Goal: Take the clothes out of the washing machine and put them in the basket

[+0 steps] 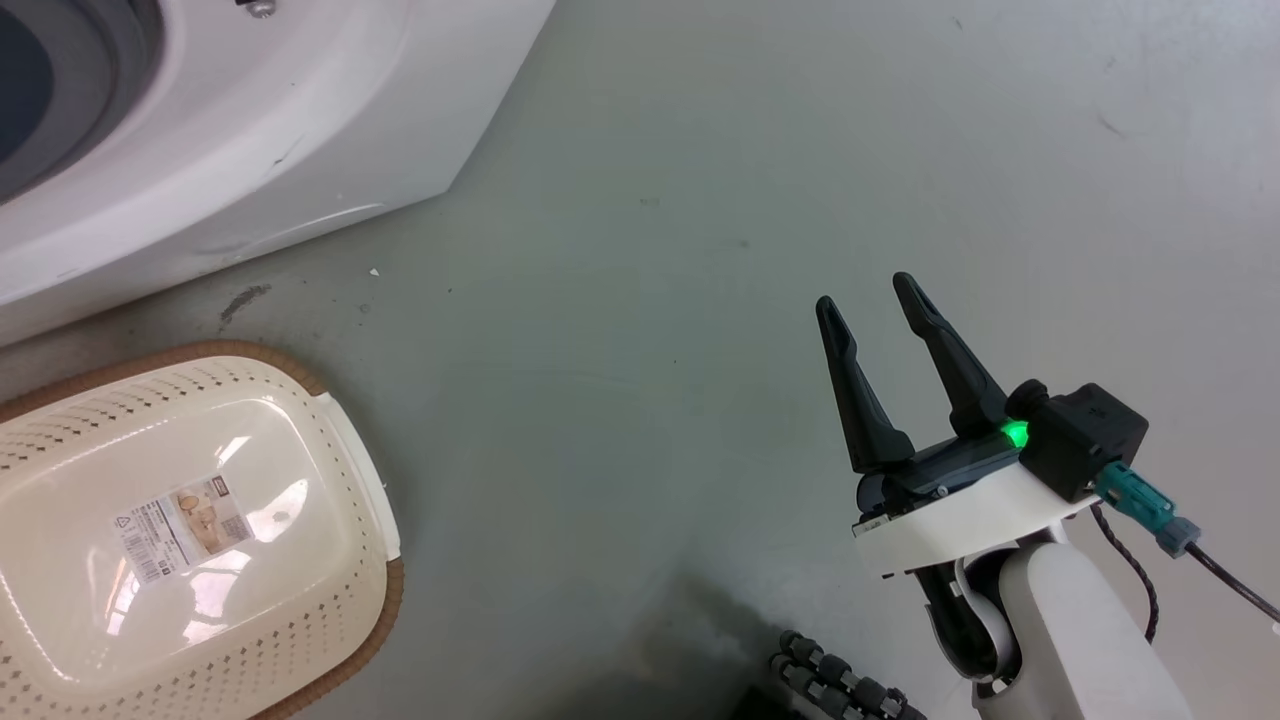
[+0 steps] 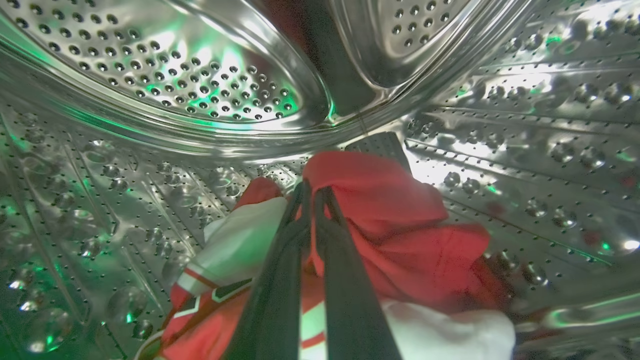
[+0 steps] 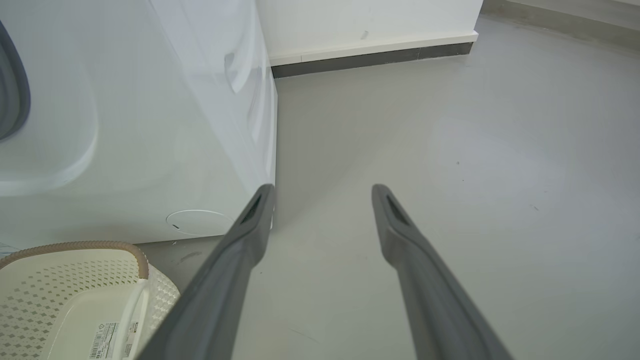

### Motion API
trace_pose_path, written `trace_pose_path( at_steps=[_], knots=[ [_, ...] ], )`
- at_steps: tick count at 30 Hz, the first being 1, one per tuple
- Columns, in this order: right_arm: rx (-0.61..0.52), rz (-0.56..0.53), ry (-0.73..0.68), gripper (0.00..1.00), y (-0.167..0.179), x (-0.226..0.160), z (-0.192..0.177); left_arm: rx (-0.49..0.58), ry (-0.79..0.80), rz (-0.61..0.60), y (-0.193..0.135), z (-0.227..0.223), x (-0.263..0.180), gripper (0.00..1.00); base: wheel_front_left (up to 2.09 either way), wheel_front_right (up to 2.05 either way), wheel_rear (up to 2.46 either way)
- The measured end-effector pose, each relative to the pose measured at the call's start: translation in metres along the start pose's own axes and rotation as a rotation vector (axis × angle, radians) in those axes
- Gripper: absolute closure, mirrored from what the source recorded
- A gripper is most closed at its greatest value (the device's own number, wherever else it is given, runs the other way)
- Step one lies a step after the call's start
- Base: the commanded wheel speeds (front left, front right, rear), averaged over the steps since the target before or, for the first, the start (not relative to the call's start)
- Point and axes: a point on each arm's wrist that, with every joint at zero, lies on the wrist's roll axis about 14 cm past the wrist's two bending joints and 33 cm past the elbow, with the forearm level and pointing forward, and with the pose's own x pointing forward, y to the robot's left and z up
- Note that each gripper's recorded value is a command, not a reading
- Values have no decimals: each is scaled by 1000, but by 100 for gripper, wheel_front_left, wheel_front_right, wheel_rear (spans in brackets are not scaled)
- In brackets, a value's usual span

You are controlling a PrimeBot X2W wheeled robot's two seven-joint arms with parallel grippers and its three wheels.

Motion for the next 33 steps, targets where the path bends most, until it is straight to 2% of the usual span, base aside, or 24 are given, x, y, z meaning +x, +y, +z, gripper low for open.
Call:
trace_pose_path(
  at_steps=[15,25,33],
  knots=[
    [-1,10,-99,0,2,-18,34,-150,-121,43,12,4,-65,100,0,0,0],
    [13,47,-172,0,15,-40,55,-193,-204,16,20,36,-128,100,0,0,0],
    [20,91,-220,0,29,-49,68,-224,-283,43,44,62,-176,100,0,0,0]
  ],
)
